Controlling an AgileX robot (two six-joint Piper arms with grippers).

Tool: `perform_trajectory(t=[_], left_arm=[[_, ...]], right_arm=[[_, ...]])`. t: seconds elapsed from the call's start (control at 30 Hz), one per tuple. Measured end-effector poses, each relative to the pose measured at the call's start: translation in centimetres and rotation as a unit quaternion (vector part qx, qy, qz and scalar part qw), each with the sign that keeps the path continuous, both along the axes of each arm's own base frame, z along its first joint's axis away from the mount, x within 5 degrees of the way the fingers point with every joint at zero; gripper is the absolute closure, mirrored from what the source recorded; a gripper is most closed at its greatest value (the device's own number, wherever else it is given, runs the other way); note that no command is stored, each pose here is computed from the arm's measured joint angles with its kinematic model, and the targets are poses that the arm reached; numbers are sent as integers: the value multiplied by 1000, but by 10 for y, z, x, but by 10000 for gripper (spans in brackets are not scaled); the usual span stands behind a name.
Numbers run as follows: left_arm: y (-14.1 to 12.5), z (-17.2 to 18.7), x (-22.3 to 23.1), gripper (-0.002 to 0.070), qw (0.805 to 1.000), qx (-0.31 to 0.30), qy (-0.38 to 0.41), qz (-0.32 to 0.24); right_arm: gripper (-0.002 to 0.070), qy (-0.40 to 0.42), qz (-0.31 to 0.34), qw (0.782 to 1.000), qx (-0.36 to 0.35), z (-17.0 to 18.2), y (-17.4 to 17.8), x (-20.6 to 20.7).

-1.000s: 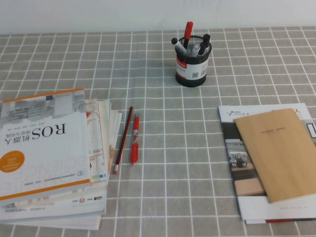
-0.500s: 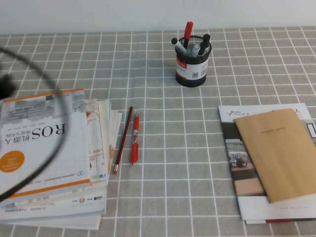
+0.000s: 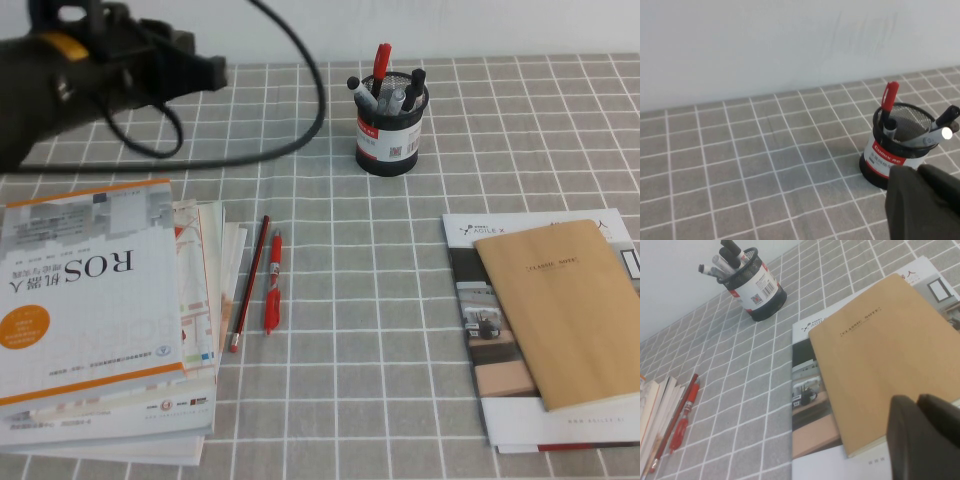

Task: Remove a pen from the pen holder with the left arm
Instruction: 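Take a marker out of the pen holder and lay it on the table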

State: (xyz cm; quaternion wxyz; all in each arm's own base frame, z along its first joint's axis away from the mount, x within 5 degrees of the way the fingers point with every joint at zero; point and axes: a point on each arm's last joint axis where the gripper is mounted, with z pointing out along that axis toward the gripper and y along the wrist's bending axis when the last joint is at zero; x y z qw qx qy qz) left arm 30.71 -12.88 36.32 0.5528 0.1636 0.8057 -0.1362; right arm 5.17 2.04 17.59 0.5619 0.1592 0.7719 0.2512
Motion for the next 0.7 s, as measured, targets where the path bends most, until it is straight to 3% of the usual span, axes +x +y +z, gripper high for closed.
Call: perform_trajectory(t=[0.27, 0.47, 0.7], left_arm=[[-23, 7, 43, 678, 997, 57, 37, -46], [-34, -2, 68, 678, 982, 78, 97, -141], [-10, -27, 95, 678, 939, -41, 182, -288]], right_arm=[[689, 0, 0, 1000, 0, 0, 0, 0], [689, 0, 0, 1000, 0, 0, 0, 0], [689, 0, 0, 1000, 0, 0, 0, 0]])
